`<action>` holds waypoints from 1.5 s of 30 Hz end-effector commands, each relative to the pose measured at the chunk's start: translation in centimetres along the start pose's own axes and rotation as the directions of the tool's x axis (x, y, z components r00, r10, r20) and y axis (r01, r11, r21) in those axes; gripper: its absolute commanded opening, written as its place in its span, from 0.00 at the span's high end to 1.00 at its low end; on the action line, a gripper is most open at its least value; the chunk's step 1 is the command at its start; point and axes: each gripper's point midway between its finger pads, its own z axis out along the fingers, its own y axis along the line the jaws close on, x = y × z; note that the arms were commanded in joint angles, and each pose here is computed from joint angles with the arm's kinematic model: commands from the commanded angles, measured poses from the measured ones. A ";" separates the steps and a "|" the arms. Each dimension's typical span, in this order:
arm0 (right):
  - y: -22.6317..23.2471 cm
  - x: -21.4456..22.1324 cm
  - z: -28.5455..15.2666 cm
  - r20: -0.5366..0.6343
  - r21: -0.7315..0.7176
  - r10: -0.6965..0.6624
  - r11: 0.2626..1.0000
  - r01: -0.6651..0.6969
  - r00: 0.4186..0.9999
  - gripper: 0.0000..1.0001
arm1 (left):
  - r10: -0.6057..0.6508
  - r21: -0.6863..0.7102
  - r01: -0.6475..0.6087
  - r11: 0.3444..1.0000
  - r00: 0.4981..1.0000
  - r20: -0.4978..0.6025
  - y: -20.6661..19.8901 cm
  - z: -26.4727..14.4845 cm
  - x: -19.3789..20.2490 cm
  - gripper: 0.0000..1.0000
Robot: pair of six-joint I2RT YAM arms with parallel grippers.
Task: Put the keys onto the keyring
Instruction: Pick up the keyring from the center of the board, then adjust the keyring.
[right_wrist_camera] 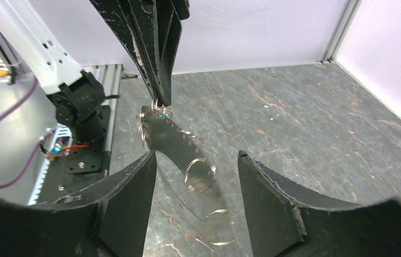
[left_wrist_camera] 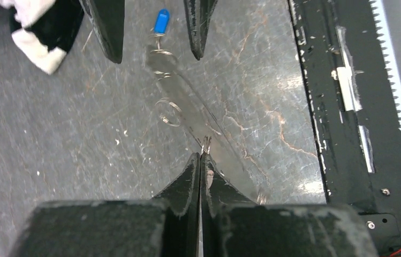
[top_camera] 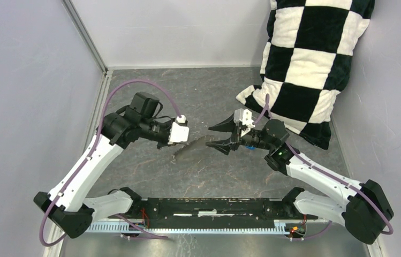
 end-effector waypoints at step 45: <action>6.5 -12.4 1.6 0.244 0.091 -0.199 0.979 0.182 0.949 0.57 | 0.043 -0.060 -0.015 0.998 0.863 0.503 -2.1 -5.0 -12.4 0.98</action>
